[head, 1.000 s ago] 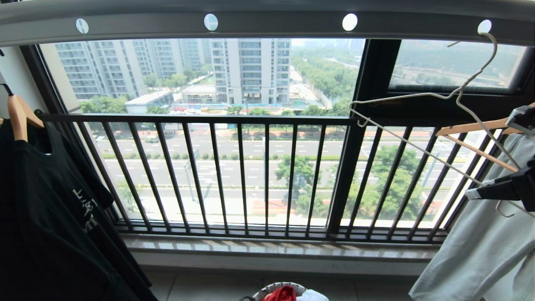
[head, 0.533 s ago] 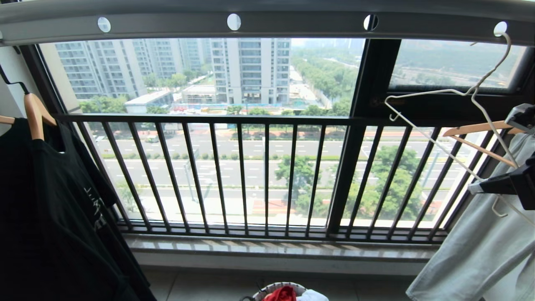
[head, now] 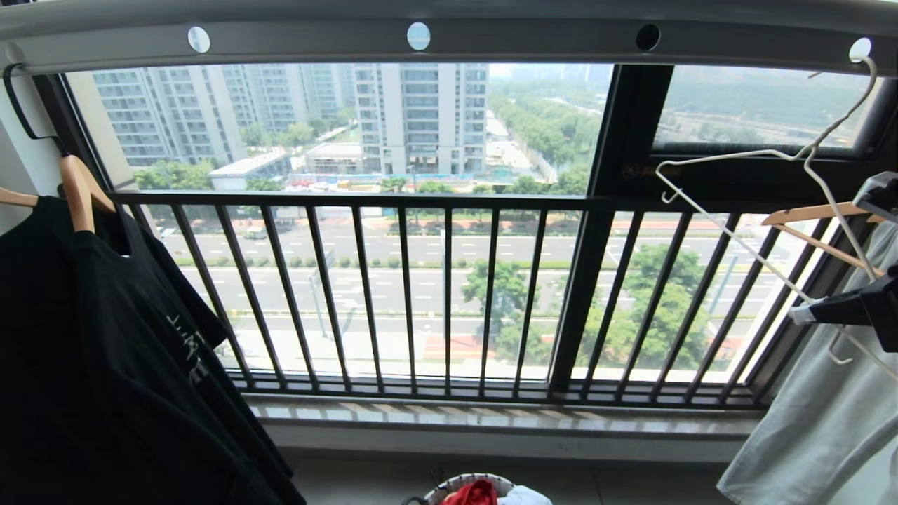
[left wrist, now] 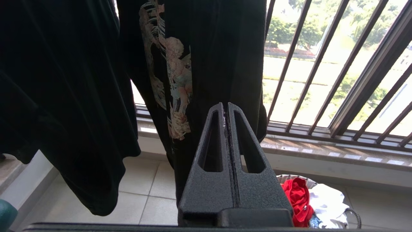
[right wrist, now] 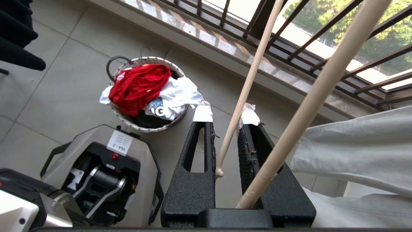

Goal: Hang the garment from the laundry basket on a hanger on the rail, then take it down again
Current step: Pick up the clothes rack on the clothesline

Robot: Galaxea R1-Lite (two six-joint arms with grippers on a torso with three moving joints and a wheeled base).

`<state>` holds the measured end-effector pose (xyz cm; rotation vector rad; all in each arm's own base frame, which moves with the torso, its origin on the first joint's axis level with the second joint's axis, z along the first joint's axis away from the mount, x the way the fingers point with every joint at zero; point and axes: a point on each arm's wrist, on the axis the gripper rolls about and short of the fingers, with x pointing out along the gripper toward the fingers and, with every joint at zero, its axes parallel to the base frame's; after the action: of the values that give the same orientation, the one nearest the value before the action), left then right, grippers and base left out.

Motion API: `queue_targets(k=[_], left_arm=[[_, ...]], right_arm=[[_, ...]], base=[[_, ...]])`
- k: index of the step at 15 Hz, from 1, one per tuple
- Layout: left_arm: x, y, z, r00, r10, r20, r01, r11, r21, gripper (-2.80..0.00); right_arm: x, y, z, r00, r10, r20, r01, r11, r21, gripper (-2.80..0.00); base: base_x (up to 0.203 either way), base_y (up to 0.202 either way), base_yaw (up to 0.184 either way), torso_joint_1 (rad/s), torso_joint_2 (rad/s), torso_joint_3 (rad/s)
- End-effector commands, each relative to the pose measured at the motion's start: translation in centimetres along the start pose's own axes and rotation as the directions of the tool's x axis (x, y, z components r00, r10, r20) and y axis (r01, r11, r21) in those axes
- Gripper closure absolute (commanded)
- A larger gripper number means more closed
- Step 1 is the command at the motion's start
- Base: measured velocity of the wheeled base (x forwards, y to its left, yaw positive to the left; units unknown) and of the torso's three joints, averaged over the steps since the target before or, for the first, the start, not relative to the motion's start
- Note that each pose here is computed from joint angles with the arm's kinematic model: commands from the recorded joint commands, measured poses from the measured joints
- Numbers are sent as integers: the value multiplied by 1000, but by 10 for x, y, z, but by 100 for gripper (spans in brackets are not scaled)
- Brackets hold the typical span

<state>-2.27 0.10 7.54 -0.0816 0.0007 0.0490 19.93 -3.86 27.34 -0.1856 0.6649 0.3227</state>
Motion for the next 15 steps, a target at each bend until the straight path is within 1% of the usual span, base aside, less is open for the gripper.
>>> queue_targets(k=[1,9,15], left_arm=[[0,0,0,1000,2,1,-2,1000,-1,0],[0,0,0,1000,0,1,0,1000,-1,0],[0,0,0,1000,2,0,-2,1000,-1,0]], right_arm=[[-4,2,0,1000,-1,10,1,1000,-8,0],[-24,13,-1,998,-24,62,26,999,-32,0],[-36,23,-11,996,-30,79,34,999,-38,0]], base=[[0,0,0,0,0,0],[0,0,0,0,0,0],[0,0,0,0,0,0]])
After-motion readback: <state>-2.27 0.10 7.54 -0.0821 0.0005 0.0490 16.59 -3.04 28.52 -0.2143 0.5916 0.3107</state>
